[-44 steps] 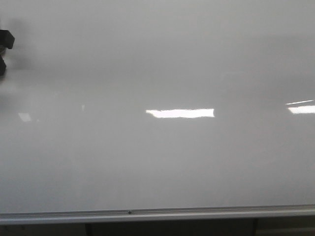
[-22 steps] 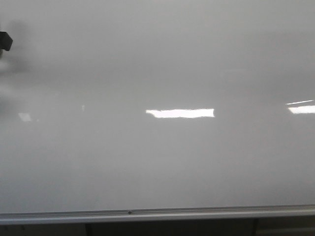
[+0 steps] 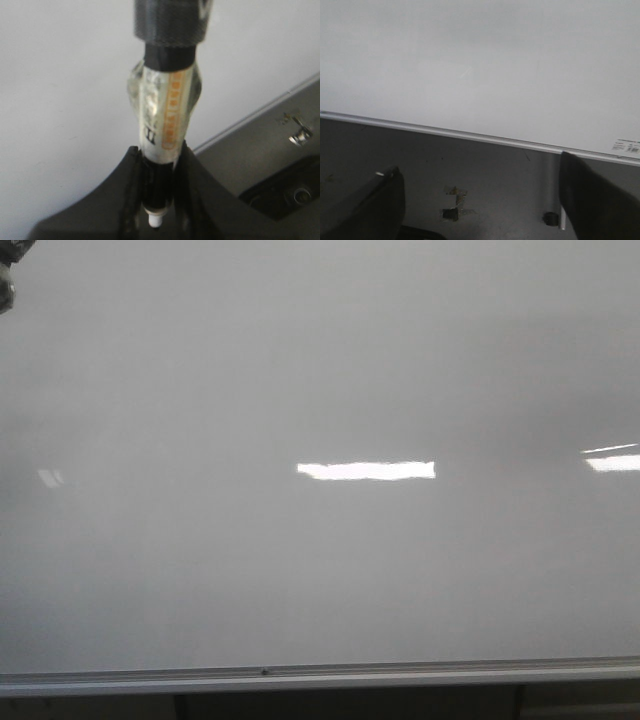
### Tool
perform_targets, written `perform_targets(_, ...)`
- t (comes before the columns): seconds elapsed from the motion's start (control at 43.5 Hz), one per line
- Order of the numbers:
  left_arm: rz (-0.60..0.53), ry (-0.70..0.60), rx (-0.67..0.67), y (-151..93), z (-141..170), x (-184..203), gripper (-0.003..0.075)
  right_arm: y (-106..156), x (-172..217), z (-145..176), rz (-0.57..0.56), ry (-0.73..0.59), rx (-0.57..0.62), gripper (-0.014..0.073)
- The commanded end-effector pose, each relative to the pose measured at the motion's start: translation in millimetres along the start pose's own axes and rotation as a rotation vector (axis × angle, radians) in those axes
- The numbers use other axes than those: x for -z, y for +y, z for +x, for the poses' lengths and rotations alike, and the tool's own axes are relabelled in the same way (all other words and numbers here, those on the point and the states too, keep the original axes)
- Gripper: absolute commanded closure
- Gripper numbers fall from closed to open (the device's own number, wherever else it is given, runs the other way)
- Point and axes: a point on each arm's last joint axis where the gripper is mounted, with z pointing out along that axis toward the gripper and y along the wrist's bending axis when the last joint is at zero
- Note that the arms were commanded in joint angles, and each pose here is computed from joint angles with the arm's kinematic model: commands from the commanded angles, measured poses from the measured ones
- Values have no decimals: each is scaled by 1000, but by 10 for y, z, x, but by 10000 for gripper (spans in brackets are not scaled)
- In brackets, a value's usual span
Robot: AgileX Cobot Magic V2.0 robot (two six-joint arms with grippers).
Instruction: Write number 1 on whiteboard
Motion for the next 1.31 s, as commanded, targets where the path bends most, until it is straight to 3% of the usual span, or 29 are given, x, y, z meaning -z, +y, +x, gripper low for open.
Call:
perform_targets(0.0,82,-81,-97,-183,-135,306,739,65,95,-117,-61,-56,55,-48)
perform_targets(0.253,268,-135,-378,-631,-292,535,739,247,92,-213,-282,5,189,-48)
perform_targets(0.413,341,-182,-554,-971,-318,581,739,425,68,-393,-479,-48,370,-48)
perform_targets(0.643,421,-208,-676,-1306,-286,661,739,759,93,-559,-646,-88,650,-48)
perform_targets(0.942,440,-217,-704,-1384,-274,684,739,1304,211,-827,-810,-151,898,-48)
perform_targets(1.286,439,-218,-703,-1384,-275,684,739,1763,30,-1050,-880,-134,1000,-48)
